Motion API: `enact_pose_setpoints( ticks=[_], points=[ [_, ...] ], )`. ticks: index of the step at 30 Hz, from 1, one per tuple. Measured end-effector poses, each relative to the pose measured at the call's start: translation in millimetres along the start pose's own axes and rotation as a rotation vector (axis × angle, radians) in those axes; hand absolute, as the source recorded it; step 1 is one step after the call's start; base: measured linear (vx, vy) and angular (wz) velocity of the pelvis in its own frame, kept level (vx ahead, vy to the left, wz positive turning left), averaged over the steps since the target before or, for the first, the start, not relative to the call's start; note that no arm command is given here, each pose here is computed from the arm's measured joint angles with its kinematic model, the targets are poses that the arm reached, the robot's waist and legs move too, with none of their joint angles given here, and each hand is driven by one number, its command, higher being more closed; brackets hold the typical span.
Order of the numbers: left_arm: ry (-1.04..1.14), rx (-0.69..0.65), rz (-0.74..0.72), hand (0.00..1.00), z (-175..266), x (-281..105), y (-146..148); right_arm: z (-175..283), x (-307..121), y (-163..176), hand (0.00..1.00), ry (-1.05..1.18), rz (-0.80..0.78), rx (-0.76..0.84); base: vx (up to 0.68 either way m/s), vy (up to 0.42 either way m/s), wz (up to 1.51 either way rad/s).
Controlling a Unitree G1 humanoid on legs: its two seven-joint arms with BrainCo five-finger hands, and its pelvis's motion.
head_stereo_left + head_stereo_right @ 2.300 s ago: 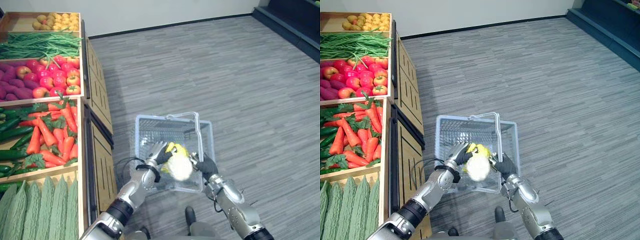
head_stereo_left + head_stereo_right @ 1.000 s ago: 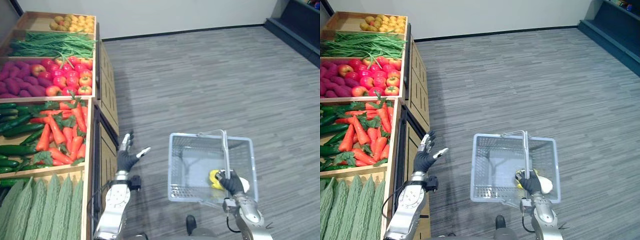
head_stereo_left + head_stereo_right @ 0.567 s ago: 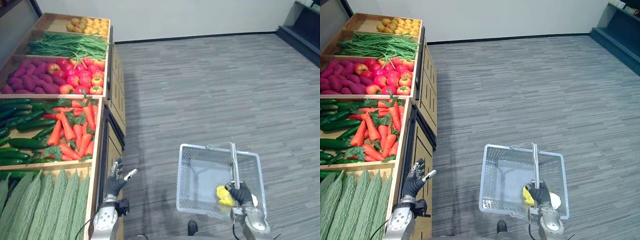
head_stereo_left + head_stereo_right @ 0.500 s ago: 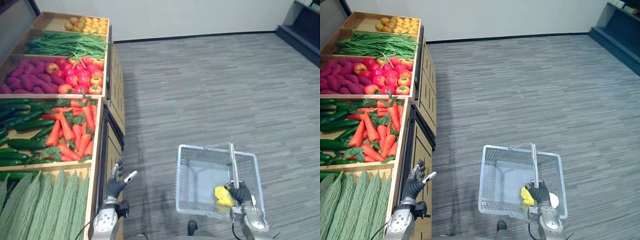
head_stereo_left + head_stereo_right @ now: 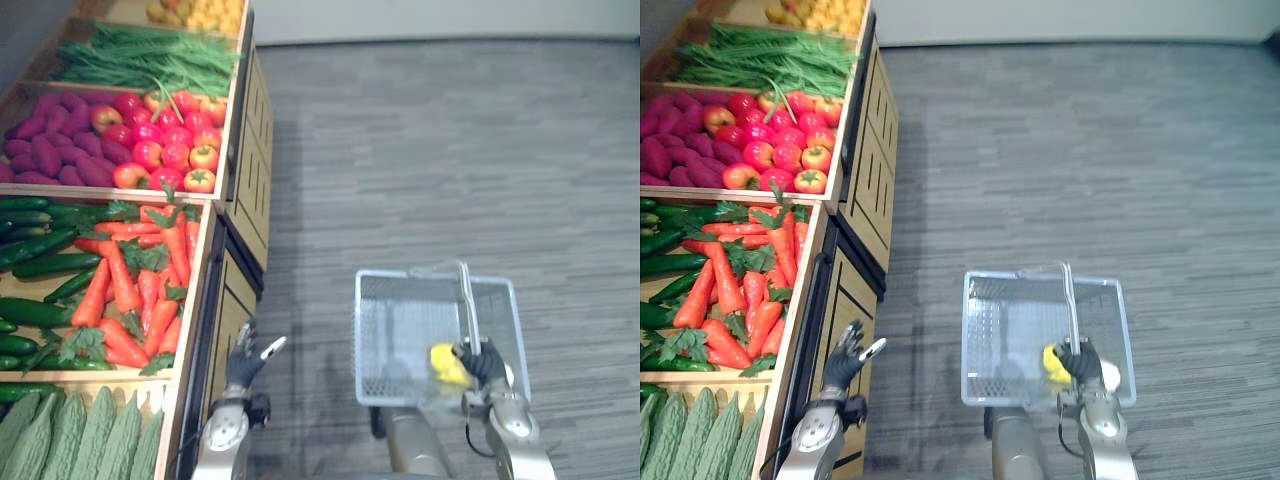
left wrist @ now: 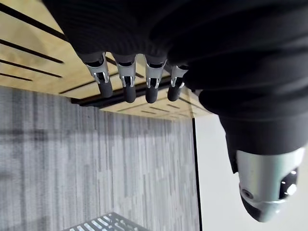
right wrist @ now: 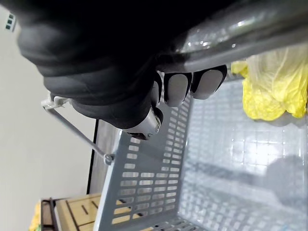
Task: Pick vegetable in the basket
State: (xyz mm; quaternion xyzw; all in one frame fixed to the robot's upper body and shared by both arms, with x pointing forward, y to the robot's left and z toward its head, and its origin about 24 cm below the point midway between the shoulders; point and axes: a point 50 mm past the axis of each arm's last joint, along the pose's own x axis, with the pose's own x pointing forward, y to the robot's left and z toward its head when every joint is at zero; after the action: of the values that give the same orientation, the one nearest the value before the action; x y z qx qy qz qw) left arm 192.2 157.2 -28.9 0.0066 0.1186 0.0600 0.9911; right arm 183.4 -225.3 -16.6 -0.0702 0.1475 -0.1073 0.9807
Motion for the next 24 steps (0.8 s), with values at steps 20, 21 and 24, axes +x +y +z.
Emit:
enact_pose_setpoints(
  ticks=[20, 21, 24],
  points=[
    [-0.008, 0.028, 0.087, 0.0, 2.4, -7.6, 18.6, -28.8, -8.1, -12.4, 1.0, 0.112, -0.119, 0.04, 0.35, 0.025, 0.7],
    [-0.017, 0.031, 0.094, 0.0, 4.8, -8.3, 19.7, -27.0, -8.0, -8.8, 1.0, 0.104, -0.109, 0.043, 0.27, -0.087, 0.84],
    [-0.066, 0.024, 0.082, 0.0, 16.2, -6.0, 14.4, -25.8, -13.6, -3.8, 1.0, 0.097, -0.105, 0.057, 0.24, -0.191, 1.13]
  ],
)
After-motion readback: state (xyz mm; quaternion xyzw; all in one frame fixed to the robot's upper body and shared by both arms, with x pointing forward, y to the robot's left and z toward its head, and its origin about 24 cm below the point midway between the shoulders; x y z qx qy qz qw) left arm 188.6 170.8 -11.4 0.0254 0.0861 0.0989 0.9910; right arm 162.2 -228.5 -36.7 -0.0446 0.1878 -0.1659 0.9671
